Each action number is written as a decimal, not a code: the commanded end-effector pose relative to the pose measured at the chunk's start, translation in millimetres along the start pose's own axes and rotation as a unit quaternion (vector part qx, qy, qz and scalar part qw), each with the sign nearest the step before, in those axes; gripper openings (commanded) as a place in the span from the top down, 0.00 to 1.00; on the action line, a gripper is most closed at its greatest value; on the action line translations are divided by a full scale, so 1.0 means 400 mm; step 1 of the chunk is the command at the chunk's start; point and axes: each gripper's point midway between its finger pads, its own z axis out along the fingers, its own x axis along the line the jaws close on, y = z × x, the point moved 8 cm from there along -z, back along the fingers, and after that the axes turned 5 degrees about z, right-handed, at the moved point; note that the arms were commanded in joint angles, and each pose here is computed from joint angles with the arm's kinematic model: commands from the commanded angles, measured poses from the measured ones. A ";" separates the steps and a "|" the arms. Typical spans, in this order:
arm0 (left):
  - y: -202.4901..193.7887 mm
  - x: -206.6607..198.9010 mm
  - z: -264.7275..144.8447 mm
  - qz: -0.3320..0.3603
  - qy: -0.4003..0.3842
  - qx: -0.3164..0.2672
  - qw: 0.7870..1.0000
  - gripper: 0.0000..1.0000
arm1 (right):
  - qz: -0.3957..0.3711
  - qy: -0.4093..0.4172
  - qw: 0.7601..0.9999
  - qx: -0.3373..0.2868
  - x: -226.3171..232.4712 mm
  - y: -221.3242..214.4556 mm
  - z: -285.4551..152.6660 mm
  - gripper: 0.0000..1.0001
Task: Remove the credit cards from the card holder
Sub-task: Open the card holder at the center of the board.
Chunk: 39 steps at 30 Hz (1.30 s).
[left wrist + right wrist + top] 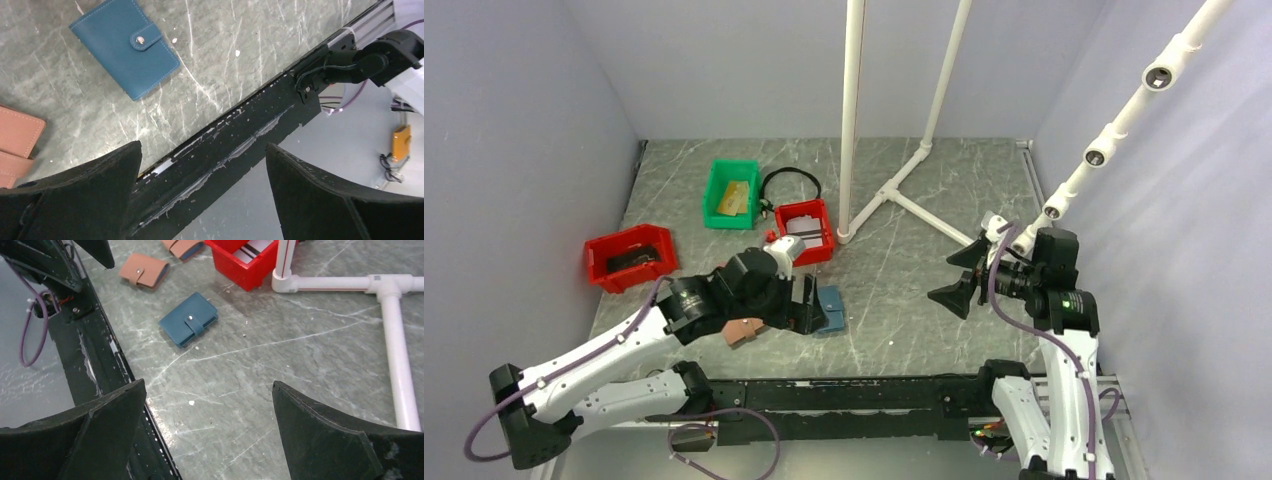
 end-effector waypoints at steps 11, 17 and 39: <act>0.003 0.026 0.113 -0.054 0.084 -0.129 0.987 0.01 | -0.056 0.056 0.996 0.036 -0.111 -0.065 0.070 0.00; -0.004 0.067 0.126 -0.061 0.118 -0.174 0.976 0.01 | -0.066 0.037 0.996 0.055 -0.111 -0.081 0.062 0.00; -0.006 0.127 0.295 -0.188 0.146 -0.021 0.971 0.24 | -0.068 0.044 0.993 0.089 -0.109 -0.091 0.080 0.00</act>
